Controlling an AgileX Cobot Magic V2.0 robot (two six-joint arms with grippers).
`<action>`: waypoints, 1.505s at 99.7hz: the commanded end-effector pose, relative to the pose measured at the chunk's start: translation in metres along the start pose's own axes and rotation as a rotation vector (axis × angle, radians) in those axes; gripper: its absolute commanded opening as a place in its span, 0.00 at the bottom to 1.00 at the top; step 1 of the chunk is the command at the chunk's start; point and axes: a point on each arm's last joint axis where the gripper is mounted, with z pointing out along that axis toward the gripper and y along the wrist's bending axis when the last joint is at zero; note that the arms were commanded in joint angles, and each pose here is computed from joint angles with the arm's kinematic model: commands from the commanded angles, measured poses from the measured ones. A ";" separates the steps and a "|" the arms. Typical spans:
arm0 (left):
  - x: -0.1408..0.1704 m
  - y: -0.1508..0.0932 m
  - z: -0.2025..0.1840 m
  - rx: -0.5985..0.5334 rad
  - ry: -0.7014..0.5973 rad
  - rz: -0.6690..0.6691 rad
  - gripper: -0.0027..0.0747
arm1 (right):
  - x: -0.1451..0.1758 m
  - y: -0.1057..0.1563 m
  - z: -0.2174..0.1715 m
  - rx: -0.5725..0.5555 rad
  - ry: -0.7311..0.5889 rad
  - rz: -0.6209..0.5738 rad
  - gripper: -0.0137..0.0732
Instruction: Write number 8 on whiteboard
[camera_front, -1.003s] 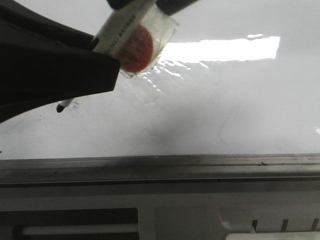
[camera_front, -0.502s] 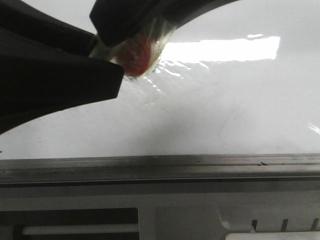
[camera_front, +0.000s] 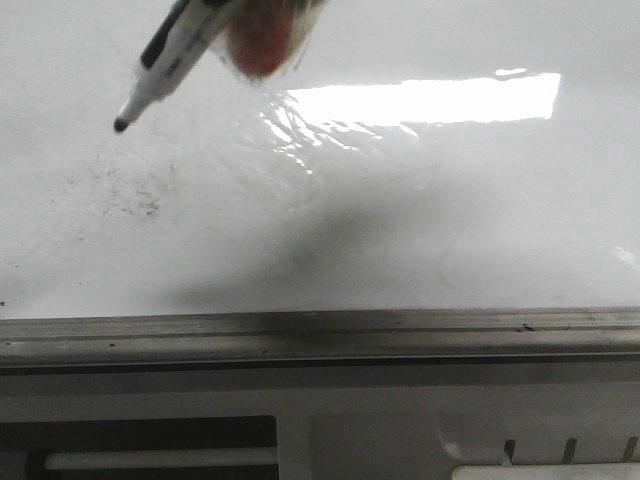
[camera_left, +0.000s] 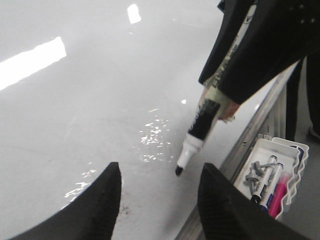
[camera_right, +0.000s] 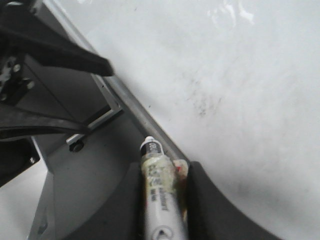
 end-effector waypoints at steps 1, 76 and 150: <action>-0.016 0.005 -0.013 -0.030 -0.093 -0.046 0.47 | -0.027 -0.006 -0.015 0.021 -0.150 0.018 0.08; -0.020 0.008 -0.017 -0.059 -0.142 -0.096 0.47 | -0.050 -0.066 0.035 0.220 0.101 0.107 0.08; -0.021 0.008 -0.017 -0.058 -0.149 -0.096 0.47 | -0.070 -0.060 0.008 0.287 0.042 0.023 0.08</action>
